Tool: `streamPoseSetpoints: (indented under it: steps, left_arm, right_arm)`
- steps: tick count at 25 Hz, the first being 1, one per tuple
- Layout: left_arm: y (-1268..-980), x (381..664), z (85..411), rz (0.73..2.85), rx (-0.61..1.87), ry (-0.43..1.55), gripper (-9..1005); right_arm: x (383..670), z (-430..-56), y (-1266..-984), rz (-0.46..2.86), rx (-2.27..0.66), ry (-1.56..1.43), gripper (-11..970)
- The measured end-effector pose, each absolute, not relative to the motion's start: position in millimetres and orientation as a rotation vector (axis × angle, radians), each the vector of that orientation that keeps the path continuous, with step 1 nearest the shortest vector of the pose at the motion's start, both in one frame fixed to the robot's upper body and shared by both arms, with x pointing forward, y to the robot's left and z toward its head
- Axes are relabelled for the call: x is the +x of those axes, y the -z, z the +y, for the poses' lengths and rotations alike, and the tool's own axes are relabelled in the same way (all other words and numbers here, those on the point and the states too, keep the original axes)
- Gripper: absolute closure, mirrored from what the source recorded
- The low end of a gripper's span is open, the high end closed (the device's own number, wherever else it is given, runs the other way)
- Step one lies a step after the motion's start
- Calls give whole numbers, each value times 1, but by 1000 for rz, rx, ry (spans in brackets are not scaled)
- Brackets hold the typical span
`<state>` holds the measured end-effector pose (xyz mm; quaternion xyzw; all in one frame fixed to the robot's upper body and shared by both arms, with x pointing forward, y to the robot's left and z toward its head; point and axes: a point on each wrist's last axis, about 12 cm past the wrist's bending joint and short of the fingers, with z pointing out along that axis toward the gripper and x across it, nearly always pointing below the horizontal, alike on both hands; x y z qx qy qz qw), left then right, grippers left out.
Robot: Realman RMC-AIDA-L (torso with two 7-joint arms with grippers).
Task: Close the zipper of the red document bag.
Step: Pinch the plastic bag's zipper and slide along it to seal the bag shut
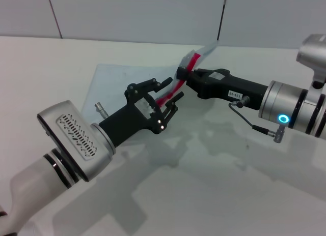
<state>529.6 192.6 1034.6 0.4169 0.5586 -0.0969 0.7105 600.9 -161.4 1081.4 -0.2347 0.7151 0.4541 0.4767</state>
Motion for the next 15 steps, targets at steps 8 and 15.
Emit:
streamPoseSetpoints:
  steps: [8,15]
  left_arm:
    - [-1034,530,195,1245,926,202,645]
    - [-1032,526,192,1200,972,136,655]
  right_arm:
    - [598,-159,-1083,1729,-591,-1139,945]
    - [598,-159,-1083,1731,-594,-1139,946]
